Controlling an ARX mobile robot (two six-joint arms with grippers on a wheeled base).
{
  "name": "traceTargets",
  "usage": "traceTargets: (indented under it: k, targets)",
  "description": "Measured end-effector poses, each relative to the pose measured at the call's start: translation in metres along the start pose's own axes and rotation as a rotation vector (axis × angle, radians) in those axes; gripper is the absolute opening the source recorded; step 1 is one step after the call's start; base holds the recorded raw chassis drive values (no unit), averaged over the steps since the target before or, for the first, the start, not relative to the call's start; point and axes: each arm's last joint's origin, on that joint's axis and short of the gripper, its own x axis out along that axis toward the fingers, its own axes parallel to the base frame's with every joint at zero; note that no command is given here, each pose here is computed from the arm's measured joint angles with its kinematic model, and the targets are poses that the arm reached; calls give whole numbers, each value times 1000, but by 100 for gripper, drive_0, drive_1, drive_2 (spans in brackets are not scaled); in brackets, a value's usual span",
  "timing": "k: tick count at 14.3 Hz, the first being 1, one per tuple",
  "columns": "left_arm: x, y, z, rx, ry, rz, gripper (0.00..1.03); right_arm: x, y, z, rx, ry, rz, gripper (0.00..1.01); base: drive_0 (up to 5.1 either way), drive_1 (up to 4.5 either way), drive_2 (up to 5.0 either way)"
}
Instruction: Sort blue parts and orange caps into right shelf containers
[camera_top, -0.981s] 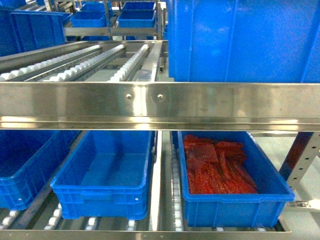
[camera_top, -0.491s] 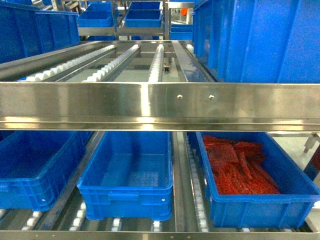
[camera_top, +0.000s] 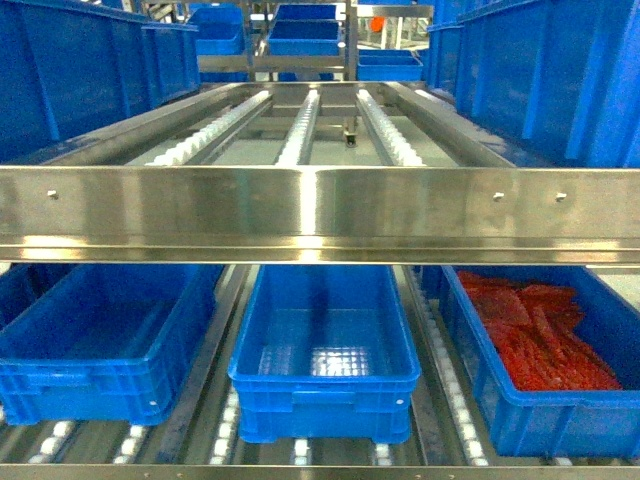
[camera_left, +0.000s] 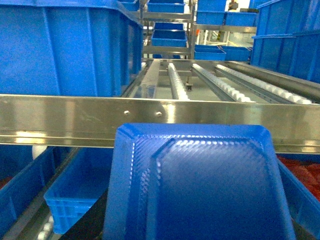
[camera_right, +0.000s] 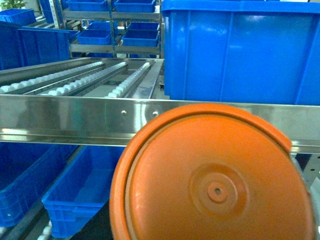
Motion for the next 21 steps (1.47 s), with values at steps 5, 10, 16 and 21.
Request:
traceTargets:
  k: [5, 10, 16, 21]
  targets:
    - [0, 0, 0, 0, 1, 1, 43, 0, 0, 0, 0, 0, 0, 44, -498, 248, 248]
    - [0, 0, 0, 0, 1, 0, 43, 0, 0, 0, 0, 3, 0, 44, -495, 250, 250]
    - [0, 0, 0, -1, -2, 3, 43, 0, 0, 0, 0, -4, 3, 44, -417, 204, 204]
    - [0, 0, 0, 0, 0, 1, 43, 0, 0, 0, 0, 0, 3, 44, 0, 0, 0]
